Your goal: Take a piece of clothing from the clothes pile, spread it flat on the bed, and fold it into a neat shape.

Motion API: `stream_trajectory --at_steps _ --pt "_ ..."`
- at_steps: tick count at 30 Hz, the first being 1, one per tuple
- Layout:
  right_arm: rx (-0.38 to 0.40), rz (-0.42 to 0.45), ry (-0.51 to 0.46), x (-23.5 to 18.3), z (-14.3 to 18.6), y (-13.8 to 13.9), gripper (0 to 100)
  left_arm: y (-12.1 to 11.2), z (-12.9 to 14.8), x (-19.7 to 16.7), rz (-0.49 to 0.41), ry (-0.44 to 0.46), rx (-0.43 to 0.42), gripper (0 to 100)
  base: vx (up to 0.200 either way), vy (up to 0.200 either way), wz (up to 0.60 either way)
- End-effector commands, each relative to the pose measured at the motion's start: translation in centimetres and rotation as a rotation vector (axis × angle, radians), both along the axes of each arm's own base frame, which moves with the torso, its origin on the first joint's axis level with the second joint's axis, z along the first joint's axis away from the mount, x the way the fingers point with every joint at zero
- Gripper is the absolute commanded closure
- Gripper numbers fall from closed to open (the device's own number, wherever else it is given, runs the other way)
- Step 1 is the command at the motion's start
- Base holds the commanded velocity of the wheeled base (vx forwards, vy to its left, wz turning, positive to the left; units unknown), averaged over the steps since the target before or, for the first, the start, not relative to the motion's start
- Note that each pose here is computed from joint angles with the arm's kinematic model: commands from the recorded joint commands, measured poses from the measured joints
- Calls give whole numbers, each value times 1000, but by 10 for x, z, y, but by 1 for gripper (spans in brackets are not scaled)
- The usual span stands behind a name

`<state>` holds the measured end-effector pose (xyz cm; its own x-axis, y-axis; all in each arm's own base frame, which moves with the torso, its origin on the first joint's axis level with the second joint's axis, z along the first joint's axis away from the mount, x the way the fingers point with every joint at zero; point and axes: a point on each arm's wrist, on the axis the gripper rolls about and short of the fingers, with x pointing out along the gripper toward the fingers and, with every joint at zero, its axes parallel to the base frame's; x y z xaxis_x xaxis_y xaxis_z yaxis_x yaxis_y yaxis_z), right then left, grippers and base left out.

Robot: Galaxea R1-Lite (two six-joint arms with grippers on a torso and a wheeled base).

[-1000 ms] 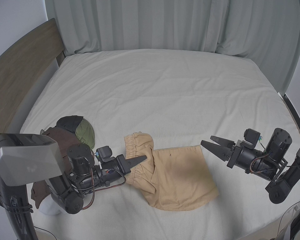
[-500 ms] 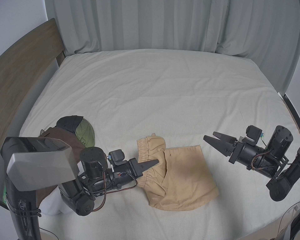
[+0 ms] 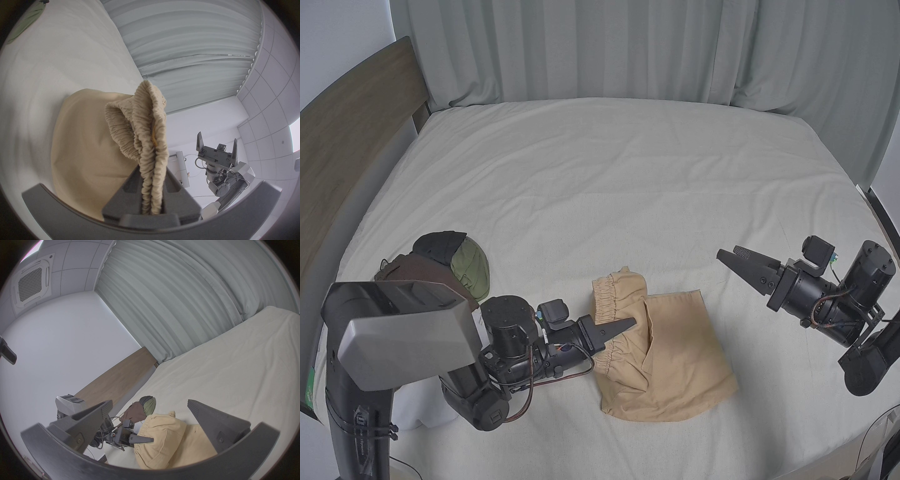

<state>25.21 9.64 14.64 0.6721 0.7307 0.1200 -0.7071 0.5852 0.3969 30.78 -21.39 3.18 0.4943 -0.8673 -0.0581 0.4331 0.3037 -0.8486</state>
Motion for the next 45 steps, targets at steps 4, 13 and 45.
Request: stream_trajectory --at_steps 4,13,45 --pt "6 -2 -13 0 3 0 0 -10 -11 3 -10 5 4 100 0 0 0" --pt "5 -2 -13 1 3 -1 0 -28 -23 2 -13 6 8 100 0 0 0" --pt "4 -2 -9 1 2 -1 0 -41 -29 9 -19 -15 -5 0 0 0 0"
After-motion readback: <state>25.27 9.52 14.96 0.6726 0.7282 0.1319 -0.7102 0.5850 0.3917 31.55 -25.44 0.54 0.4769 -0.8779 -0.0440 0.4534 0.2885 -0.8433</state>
